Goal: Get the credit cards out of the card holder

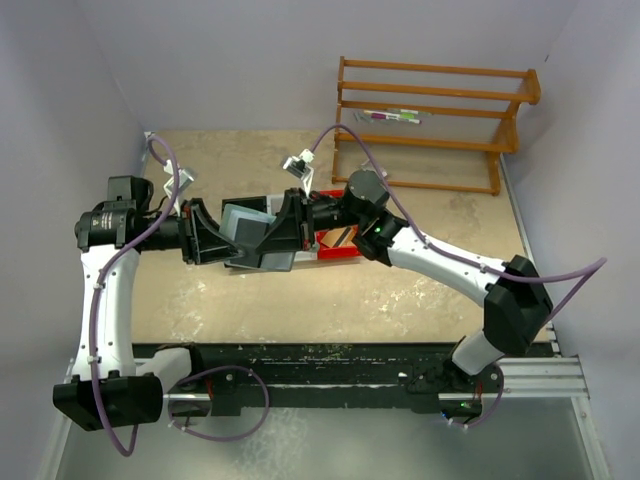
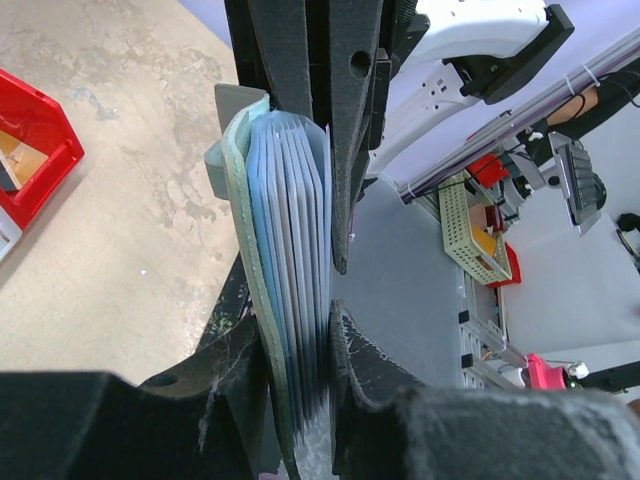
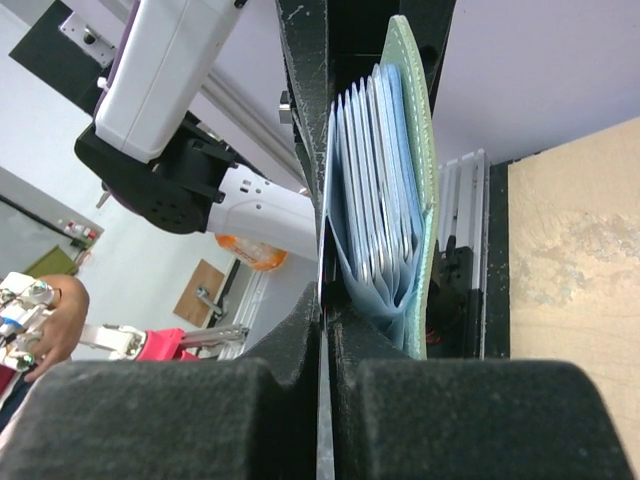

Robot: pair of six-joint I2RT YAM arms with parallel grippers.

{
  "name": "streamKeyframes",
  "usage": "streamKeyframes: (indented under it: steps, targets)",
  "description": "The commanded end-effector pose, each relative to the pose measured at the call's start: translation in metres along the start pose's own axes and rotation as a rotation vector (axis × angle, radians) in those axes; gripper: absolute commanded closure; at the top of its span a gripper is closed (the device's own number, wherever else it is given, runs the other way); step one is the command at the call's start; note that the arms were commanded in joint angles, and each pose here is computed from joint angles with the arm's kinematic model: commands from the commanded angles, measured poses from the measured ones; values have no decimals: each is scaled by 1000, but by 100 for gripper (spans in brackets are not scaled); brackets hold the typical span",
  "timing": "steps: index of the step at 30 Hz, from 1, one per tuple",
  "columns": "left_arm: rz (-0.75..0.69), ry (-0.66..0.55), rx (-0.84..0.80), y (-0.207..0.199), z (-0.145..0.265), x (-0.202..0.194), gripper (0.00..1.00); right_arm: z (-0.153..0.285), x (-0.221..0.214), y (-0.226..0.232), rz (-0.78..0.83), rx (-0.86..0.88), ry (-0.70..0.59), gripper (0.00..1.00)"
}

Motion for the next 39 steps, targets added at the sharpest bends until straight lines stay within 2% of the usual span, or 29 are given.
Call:
streamKeyframes:
  steps: [1, 5, 7, 11, 16, 30, 34, 36, 39]
  targets:
    - [-76, -59, -293, -55, 2, 14, 79, 13, 13, 23, 52, 46, -22, 95]
    - [-73, -60, -293, -54, 2, 15, 80, 15, 13, 24, 50, 46, -27, 76]
    - [-69, -60, -293, -53, 2, 15, 81, 14, 15, 24, 46, 45, -36, 73]
    - [-68, -63, -292, -53, 2, 16, 82, 12, 18, 22, 38, 44, -58, 82]
    - [-66, -63, -292, -55, 2, 18, 82, 15, 16, 18, 27, 36, -64, 100]
    - [-85, -60, -271, -49, 1, 23, 82, 68, 17, 0, 33, -105, -42, 100]
    - [-161, -29, -100, -25, 0, 25, 82, 92, 6, -21, -19, -226, 23, 100]
    - [-174, -10, 110, 1, 4, 31, 82, 106, -3, -37, -53, -306, 49, 100]
    - [-283, -58, 404, 31, 19, 50, 84, 128, -23, -66, -119, -445, 99, 100]
Point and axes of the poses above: each gripper's point midway between its finger pads, its own z axis back along the fingers, its own y axis along the line the jaws close on, x = y × z, the point moved 3 cm from there along z, back along the fingers, and after that the axes turned 14 degrees about z, right-handed, at the moved point
